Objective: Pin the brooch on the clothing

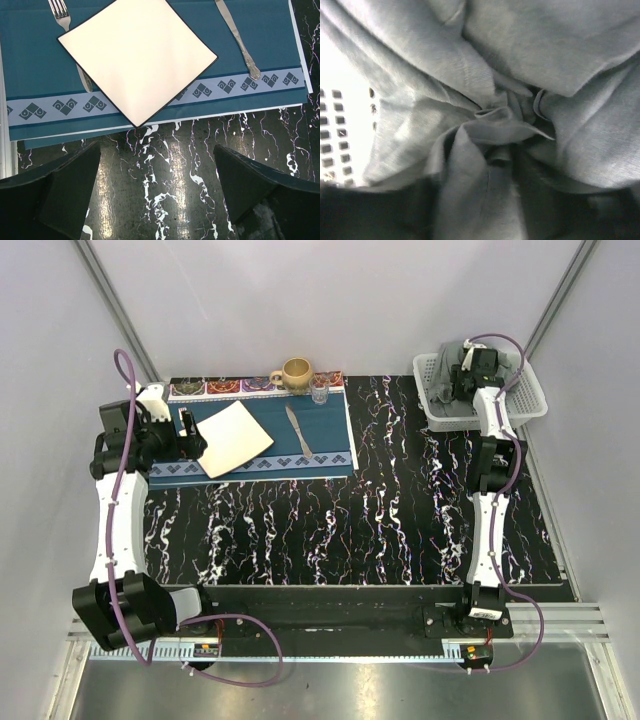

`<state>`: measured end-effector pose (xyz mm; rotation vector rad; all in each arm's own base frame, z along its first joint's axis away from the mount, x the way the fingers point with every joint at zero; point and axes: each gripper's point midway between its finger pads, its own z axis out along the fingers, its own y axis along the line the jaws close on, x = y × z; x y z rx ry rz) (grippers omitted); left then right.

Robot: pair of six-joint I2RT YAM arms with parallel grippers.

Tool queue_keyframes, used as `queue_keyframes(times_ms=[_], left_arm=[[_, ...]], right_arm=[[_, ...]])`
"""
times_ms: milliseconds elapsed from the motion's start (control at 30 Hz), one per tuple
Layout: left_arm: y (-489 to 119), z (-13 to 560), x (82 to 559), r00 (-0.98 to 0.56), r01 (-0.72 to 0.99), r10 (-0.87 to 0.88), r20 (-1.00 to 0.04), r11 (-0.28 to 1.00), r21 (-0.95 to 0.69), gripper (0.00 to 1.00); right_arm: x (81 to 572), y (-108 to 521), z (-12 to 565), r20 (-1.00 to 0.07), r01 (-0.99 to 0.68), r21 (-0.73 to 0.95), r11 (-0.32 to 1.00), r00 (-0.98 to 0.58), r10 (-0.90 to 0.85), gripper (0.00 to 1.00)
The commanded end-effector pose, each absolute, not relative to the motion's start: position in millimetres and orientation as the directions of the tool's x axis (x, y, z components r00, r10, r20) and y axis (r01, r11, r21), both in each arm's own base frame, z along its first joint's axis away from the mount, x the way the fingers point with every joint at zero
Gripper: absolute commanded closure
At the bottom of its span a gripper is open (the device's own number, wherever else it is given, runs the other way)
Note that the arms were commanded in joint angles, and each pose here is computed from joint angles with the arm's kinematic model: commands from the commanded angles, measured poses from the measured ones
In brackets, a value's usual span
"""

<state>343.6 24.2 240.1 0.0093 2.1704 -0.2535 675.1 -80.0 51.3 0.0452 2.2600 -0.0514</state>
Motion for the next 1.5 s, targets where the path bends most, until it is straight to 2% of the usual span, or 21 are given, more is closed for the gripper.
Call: queue_keyframes(times_ms=[0,33,133,333,467,700,900,1100,1300,1467], left_arm=[[28,267,359,-0.500,0.116,-0.083,-0.862,0.980,-0.162,0.01],[26,268,360,-0.498,0.123,-0.082,-0.864,0.979,-0.164,0.01],[25,273,360,-0.489,0.130,-0.086,-0.868,0.977,-0.170,0.01],[16,293,357,-0.450,0.158,-0.101,-0.887,0.969,-0.190,0.01],[11,304,352,-0.425,0.175,-0.108,-0.899,0.964,-0.199,0.01],[7,321,341,-0.380,0.187,-0.102,-0.919,0.965,-0.185,0.01],[5,334,333,-0.343,0.193,-0.092,-0.935,0.967,-0.166,0.01],[2,337,327,-0.336,0.187,-0.117,-0.935,0.964,-0.187,0.01],[1,345,321,-0.315,0.188,-0.111,-0.943,0.966,-0.177,0.01],[2,352,320,-0.297,0.181,-0.108,-0.949,0.969,-0.167,0.01]], right_arm=[[693,-80,94,-0.845,0.053,-0.015,0.999,-0.534,0.015,0.67],[693,-80,101,-0.852,0.055,-0.016,0.998,-0.524,0.015,1.00],[690,-76,145,-0.880,0.027,-0.015,1.000,-0.474,0.000,1.00],[667,-54,294,-0.964,-0.089,-0.049,0.995,-0.257,-0.070,1.00],[632,-36,394,-0.993,-0.154,-0.062,0.986,-0.093,-0.077,1.00],[578,-5,501,-0.994,-0.254,-0.056,0.966,0.101,-0.031,1.00],[517,39,585,-0.959,-0.359,-0.115,0.926,0.282,-0.010,1.00],[451,77,660,-0.877,-0.396,-0.202,0.896,0.481,0.015,1.00],[382,121,716,-0.773,-0.460,-0.268,0.846,0.627,0.095,1.00],[330,143,746,-0.705,-0.529,-0.291,0.797,0.682,0.195,1.00]])
